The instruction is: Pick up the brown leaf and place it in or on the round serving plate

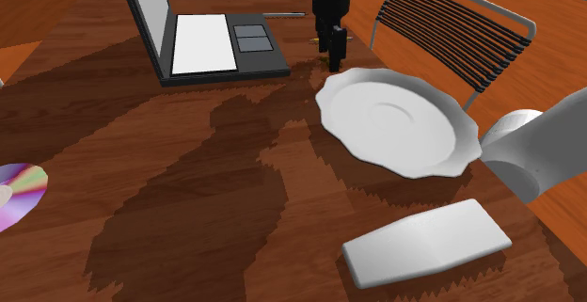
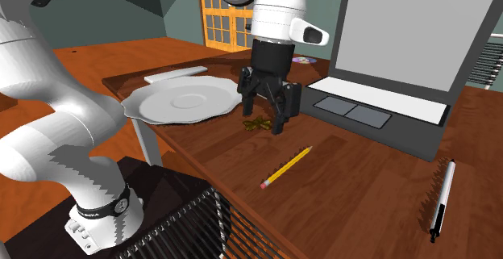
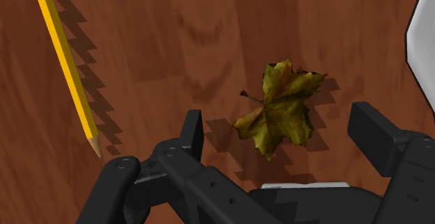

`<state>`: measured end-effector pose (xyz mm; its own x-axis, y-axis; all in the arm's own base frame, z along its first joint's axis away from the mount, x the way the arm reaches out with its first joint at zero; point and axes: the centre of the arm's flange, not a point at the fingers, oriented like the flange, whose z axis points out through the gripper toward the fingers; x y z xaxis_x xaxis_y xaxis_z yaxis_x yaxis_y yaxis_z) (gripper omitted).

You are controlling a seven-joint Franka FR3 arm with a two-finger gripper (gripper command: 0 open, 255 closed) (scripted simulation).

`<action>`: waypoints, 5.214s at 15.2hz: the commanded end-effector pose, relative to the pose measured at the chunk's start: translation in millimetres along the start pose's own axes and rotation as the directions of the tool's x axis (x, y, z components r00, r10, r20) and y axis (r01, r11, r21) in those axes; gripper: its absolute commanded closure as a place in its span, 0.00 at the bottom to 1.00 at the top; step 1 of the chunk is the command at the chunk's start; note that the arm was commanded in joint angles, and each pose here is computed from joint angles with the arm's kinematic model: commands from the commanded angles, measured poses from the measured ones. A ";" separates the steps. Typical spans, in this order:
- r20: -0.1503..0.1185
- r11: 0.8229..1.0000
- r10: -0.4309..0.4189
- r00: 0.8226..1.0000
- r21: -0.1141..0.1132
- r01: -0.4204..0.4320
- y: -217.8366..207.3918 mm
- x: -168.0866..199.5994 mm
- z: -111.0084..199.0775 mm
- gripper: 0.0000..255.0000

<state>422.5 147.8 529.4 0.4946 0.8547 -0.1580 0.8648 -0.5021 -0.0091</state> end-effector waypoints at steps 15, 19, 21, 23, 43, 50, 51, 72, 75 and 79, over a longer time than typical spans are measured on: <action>0.000 1.000 0.000 1.000 0.000 0.000 -0.2 -4.2 -26.0 1.00; 0.000 1.000 0.000 1.000 0.000 0.000 -0.4 -7.5 -46.9 1.00; 0.000 1.000 0.000 1.000 0.000 0.000 -0.5 -9.2 -57.3 1.00; 0.000 1.000 0.000 1.000 0.000 0.000 -0.6 -10.8 -67.7 1.00; 0.000 1.000 0.000 1.000 0.000 0.000 -190.2 -72.3 -85.3 1.00; 0.000 1.000 0.000 1.000 0.000 0.000 -204.9 -72.7 -58.6 1.00; 0.000 1.000 0.000 1.000 0.000 0.000 -204.9 -71.9 -53.4 1.00; 0.000 1.000 0.000 1.000 0.000 0.000 -204.5 -65.3 -12.7 0.00; 0.000 1.000 0.000 1.000 0.000 0.000 -204.5 -65.3 -52.2 0.00; 0.000 1.000 0.000 1.000 0.000 0.000 -204.5 -65.3 -62.6 0.00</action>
<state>218.8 203.1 602.6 0.4945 0.8548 -0.1576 0.8648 -0.5020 -0.0089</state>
